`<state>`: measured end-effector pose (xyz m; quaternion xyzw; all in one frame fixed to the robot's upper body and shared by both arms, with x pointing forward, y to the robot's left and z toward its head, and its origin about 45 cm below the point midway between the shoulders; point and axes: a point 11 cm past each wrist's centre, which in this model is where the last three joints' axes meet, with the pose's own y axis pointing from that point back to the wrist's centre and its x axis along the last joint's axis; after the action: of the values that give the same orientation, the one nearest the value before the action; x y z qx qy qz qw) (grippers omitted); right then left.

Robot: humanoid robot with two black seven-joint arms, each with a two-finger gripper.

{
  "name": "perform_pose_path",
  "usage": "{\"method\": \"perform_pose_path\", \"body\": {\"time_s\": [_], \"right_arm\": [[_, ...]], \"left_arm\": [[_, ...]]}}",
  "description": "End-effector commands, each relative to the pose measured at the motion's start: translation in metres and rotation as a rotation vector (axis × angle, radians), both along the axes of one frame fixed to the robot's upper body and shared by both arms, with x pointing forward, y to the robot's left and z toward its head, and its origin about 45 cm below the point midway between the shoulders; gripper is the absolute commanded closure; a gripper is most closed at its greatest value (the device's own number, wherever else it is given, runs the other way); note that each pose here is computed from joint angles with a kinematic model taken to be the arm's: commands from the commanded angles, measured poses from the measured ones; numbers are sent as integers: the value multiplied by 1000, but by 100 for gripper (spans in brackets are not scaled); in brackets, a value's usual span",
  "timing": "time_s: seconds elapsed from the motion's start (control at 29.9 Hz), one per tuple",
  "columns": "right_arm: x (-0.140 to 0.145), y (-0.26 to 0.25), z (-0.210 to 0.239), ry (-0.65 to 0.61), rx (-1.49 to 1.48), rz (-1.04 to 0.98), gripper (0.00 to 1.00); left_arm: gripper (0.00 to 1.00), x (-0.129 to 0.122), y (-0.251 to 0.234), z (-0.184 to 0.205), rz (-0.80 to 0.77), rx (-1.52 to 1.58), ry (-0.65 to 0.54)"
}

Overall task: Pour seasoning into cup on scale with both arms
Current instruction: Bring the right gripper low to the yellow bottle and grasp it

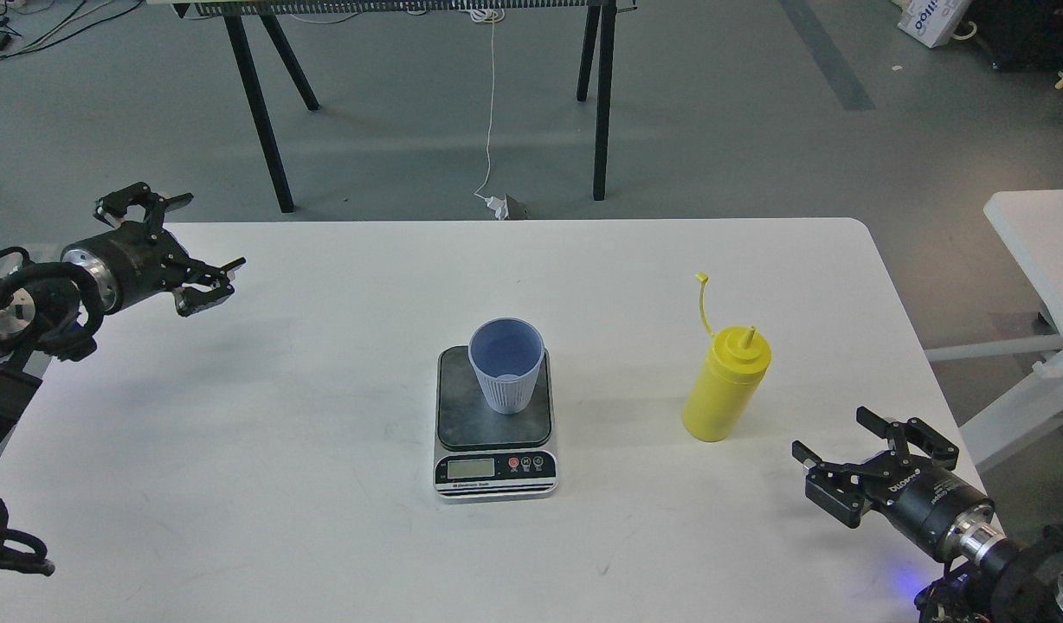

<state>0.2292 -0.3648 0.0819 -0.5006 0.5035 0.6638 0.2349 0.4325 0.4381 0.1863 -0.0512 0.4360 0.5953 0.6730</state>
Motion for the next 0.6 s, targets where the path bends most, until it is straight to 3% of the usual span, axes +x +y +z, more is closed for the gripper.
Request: {"method": "perform_pose_path", "body": {"time_s": [0.0,0.57], "right_arm": [[7,14,-3,-18,12,22,1],[43,54,-21,-81,-7,78,1]], "left_arm": [[0,-1,2,-1,3,1,2],[0,-10,10,-9,18,7,22]]}}
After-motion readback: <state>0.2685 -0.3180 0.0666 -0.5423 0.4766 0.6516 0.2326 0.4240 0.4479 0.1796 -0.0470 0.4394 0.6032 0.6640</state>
